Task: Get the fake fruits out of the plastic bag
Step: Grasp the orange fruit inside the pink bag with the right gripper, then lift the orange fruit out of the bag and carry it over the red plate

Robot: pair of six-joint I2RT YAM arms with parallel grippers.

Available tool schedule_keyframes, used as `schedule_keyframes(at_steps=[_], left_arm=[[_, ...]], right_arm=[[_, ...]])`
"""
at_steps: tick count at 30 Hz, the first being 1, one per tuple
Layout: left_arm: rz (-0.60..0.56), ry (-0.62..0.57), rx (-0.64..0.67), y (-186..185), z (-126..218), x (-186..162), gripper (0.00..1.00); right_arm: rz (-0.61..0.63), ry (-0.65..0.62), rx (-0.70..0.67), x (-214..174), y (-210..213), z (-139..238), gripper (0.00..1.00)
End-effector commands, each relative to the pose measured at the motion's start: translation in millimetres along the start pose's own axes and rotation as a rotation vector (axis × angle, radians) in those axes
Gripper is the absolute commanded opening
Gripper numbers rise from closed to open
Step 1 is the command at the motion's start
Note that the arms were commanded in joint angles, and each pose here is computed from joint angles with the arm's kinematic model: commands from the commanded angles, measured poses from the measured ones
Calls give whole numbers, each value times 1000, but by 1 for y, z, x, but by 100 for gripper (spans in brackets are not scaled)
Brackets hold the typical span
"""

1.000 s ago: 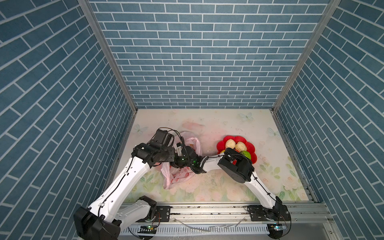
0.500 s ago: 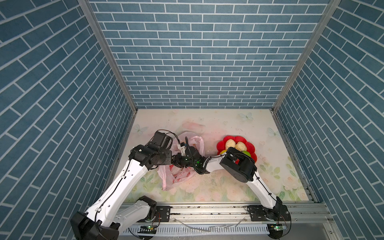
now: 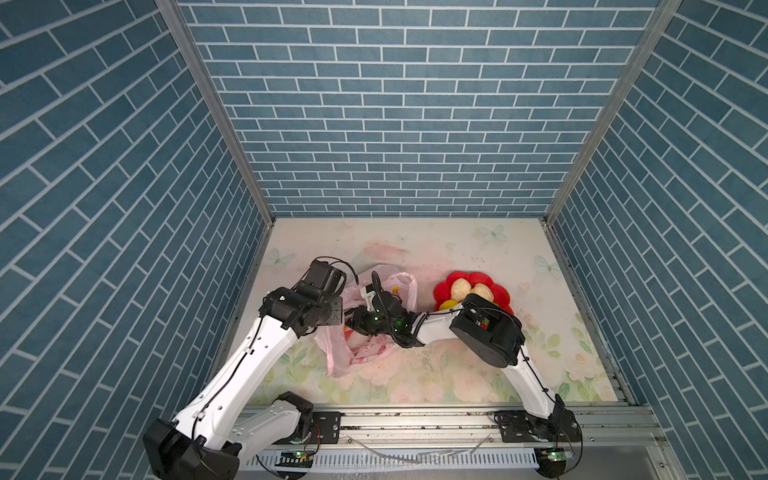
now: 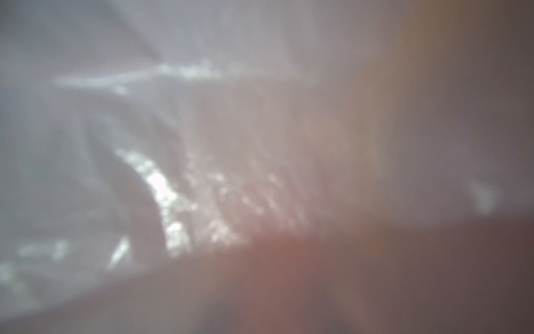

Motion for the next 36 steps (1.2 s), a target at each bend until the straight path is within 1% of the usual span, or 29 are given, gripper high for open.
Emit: schedule_keyframes(at_steps=[1,2,3,10,22,36], left_arm=[[20,-52,21,4,8,9,15],[23,-58,19,4,8,10,15],[24,-62,18,4,9,10,15],[42,-89,-12,2,12,10,15],[68,-141,-34,-1,8,14,15],[58,-175,-40,0,5,12,15]], right_arm=[[44,-16,-20,-3,7,9,0],[57,-23,0,-2,21,14,0],[63,-25,-1,-2,23,16,0],[101,-33,-30,-2,31,23,0],[185,-53,-129,0,42,49,0],[262,-72,-279,-1,34,84,0]])
Point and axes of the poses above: each gripper's point midway between its finger pads, its own z axis back along the fingers, its own y axis along the line the jaws close on, x = y × z, the point moved 2 cm from there along z, back along the fingers, and after that the axes turned 6 degrees about -z, right-handed, at the moved point
